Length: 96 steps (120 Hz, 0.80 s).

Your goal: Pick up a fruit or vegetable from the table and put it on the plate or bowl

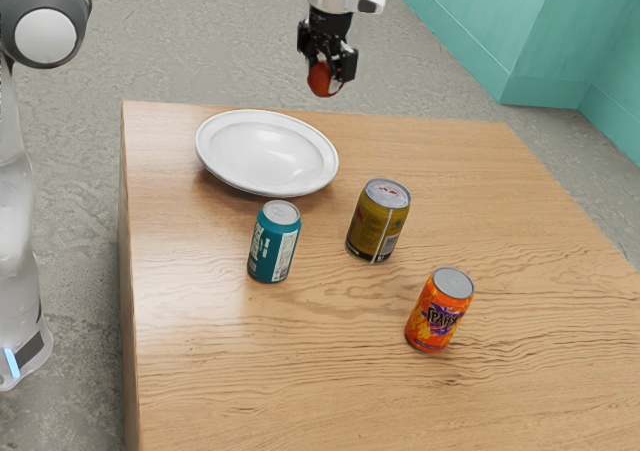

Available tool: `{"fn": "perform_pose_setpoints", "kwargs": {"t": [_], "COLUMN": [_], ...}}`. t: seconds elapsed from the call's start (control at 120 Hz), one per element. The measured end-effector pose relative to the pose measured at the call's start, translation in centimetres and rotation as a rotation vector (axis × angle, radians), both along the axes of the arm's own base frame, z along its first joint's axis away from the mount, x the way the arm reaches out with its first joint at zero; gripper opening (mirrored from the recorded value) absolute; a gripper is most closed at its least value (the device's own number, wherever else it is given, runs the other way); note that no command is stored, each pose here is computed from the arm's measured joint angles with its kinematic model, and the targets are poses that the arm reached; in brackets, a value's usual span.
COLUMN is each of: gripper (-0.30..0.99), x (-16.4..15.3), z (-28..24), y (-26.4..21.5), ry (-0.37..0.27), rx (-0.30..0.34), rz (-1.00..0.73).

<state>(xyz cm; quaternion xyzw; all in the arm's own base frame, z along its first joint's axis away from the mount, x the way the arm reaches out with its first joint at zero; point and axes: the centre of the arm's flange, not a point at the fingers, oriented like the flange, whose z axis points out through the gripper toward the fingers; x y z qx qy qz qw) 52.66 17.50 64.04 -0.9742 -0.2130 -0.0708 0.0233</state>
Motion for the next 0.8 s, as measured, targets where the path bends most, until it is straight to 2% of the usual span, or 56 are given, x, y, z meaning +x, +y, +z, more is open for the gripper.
{"fn": "perform_pose_setpoints", "kwargs": {"t": [0.233,0.6,0.675,0.8], "gripper": [0.28,0.28,0.47,0.60], "x": [-0.3,-3.0,-3.5,-4.4], "z": [-3.0,-3.5,-3.6,-3.5], "y": [4.0,9.7,10.8,12.4], "ry": [0.065,0.086,0.086,0.081], "rx": [-0.009,-0.020,-0.024,-0.028], "rz": [0.073,0.181,0.200,0.228]}}
